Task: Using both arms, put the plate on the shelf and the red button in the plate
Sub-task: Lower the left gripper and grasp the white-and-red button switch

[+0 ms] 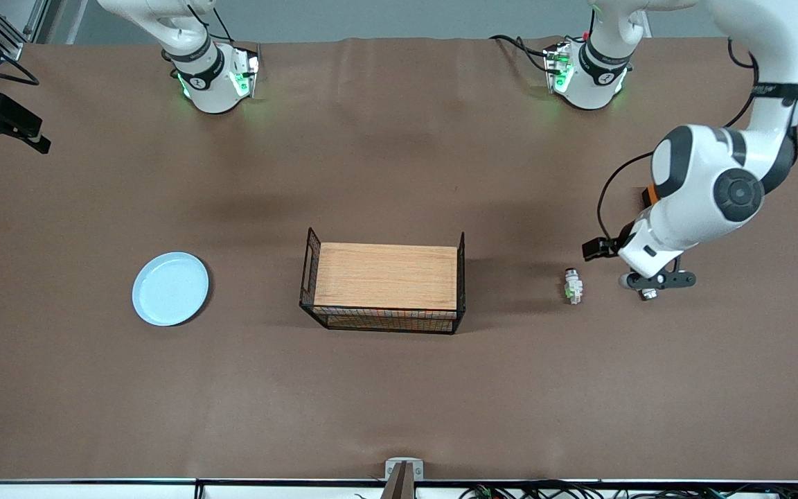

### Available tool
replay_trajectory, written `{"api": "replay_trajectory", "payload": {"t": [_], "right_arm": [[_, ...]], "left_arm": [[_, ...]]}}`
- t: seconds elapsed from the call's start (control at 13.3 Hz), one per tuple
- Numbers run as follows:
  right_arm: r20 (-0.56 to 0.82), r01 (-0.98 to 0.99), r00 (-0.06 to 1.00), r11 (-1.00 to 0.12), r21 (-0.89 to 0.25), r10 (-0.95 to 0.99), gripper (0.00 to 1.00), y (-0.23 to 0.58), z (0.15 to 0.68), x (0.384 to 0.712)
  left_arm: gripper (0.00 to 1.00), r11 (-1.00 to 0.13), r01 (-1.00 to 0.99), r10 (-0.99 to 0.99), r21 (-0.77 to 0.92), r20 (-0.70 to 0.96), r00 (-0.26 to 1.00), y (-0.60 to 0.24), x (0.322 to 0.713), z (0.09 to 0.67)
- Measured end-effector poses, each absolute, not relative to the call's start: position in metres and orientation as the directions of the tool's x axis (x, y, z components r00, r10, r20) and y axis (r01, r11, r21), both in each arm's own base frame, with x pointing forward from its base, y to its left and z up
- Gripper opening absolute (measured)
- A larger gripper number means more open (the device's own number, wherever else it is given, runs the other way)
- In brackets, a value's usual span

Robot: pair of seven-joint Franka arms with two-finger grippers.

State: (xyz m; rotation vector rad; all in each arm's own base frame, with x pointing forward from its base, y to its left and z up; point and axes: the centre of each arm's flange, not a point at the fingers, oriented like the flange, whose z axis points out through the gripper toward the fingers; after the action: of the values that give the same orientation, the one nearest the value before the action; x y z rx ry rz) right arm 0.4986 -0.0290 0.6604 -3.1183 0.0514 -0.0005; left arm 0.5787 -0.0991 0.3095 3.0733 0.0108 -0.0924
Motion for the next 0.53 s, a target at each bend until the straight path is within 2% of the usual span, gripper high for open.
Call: {"api": "replay_trajectory", "payload": {"t": [0.53], "right_arm": [[-0.003, -0.031, 1.0, -0.999, -0.023, -0.031, 1.0, -0.028, 0.659, 0.499]], "left_arm": [[1.0, -0.997, -0.005, -0.007, 0.076, -0.022, 1.0, -0.124, 0.598, 0.214]]}}
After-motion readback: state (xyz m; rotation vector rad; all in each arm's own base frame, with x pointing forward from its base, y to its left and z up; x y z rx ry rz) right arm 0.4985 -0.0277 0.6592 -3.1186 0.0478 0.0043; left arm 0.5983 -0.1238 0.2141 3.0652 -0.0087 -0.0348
